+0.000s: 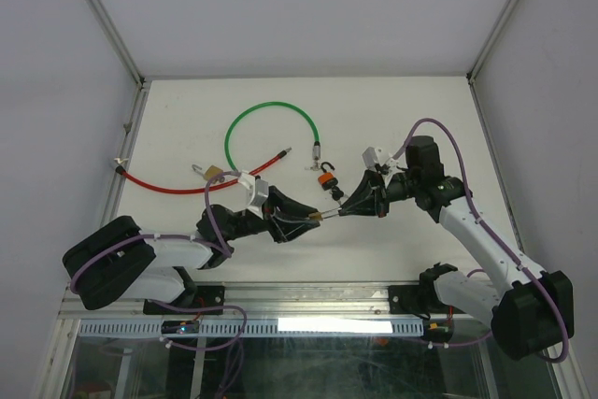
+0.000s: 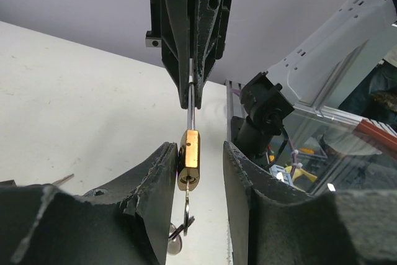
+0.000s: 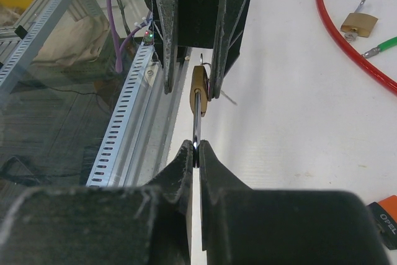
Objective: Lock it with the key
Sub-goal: Lock the lock.
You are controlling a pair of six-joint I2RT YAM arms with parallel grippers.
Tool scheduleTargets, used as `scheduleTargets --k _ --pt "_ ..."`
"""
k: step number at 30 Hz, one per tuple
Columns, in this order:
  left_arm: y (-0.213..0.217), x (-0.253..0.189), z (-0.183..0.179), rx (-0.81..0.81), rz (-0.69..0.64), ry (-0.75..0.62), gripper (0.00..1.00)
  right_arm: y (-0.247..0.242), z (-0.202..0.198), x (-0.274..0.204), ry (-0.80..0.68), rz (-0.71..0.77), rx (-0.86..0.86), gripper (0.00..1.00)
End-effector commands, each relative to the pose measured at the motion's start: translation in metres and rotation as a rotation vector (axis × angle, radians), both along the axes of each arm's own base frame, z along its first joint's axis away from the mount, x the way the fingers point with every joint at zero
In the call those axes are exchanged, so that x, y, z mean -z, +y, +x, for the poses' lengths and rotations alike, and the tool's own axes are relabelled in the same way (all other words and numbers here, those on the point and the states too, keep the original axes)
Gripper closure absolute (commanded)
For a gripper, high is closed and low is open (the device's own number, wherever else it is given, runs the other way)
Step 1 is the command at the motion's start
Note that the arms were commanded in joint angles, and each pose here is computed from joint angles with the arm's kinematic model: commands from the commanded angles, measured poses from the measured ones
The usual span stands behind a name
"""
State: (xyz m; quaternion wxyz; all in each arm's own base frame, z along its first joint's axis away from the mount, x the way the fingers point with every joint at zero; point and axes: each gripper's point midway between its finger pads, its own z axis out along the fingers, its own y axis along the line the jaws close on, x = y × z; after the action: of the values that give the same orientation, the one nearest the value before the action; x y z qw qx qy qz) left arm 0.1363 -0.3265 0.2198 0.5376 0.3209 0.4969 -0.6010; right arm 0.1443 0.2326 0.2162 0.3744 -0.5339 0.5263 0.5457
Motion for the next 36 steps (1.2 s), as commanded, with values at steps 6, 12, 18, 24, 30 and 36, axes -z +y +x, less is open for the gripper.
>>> scheduleTargets --k 6,12,18,24,30,36 --pt "-0.006 -0.012 0.007 -0.026 -0.002 -0.037 0.64 0.001 0.003 -0.010 -0.035 0.032 -0.013 1.00" --pt "-0.007 -0.012 0.007 -0.023 0.009 -0.035 0.71 0.001 0.001 -0.011 -0.029 0.036 -0.020 1.00" --pt "-0.008 -0.012 0.005 -0.012 0.014 -0.045 1.00 0.001 0.000 -0.010 -0.022 0.039 -0.027 1.00" --pt "-0.011 -0.016 0.003 0.011 0.036 -0.104 1.00 0.003 -0.003 -0.008 0.025 0.042 -0.052 1.00" --pt "-0.023 -0.016 0.008 0.030 0.095 -0.128 1.00 0.008 -0.012 -0.004 0.068 0.046 -0.109 1.00" --pt "-0.029 -0.033 0.008 0.083 0.035 -0.114 1.00 0.013 -0.021 0.002 0.053 0.043 -0.145 1.00"
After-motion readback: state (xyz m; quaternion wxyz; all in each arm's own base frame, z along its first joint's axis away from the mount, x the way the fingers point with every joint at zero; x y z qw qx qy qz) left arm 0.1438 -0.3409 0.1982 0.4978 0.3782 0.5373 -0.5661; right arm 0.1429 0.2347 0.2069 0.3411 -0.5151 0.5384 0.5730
